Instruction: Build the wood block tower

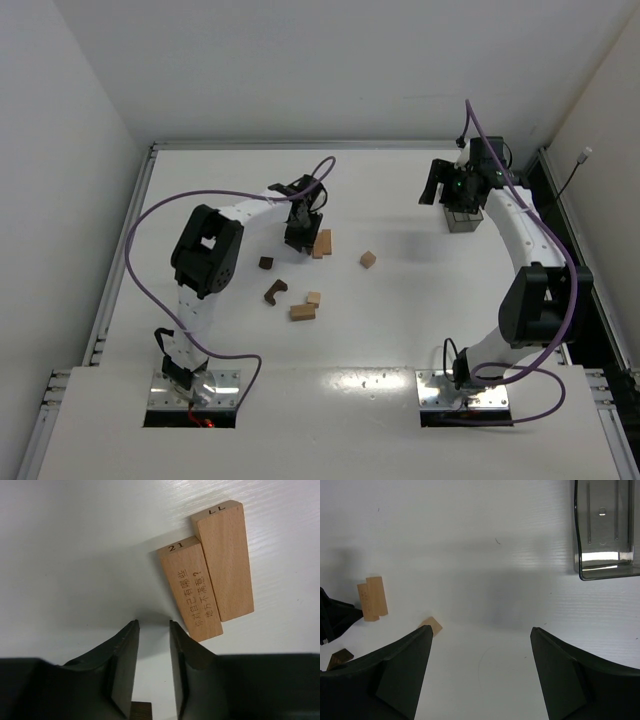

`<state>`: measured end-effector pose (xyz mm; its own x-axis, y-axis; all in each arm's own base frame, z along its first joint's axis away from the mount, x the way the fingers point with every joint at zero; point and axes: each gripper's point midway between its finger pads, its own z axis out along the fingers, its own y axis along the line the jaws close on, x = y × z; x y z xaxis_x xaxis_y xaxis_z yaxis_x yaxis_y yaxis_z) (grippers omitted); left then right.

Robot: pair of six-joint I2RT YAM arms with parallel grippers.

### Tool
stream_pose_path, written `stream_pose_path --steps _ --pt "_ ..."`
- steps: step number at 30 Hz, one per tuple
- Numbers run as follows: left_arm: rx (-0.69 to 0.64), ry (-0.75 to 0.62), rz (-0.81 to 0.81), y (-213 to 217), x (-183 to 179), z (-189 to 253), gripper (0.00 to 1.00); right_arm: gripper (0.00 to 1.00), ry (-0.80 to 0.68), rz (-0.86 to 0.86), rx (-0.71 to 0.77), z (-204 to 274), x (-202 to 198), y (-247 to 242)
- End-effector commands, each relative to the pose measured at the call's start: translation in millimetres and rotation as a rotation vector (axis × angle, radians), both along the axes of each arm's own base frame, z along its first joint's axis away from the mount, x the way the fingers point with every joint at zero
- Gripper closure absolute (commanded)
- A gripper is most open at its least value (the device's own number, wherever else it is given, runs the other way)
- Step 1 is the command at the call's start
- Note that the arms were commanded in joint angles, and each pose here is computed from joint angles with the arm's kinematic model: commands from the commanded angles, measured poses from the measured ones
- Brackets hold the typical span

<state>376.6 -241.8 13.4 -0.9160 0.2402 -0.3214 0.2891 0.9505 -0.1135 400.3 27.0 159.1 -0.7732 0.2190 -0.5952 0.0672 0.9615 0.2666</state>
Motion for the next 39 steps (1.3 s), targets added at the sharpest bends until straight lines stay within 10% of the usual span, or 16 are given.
stream_pose_path --steps 1,7,23,39 --pt "0.005 -0.021 0.001 -4.5 1.7 8.9 0.74 0.24 -0.063 0.003 0.014 15.6 5.9 3.4" --pt "0.016 -0.055 0.063 18.4 6.9 24.7 1.00 0.24 -0.063 0.003 0.014 15.6 5.9 3.4" --pt "-0.202 -0.013 -0.651 -35.2 -106.0 56.8 1.00 0.24 -0.123 0.277 0.108 24.2 -0.7 36.6" --pt "-0.101 -0.034 -1.097 -48.1 -73.0 35.6 1.00 0.24 -0.194 0.396 0.127 39.1 -9.7 46.7"
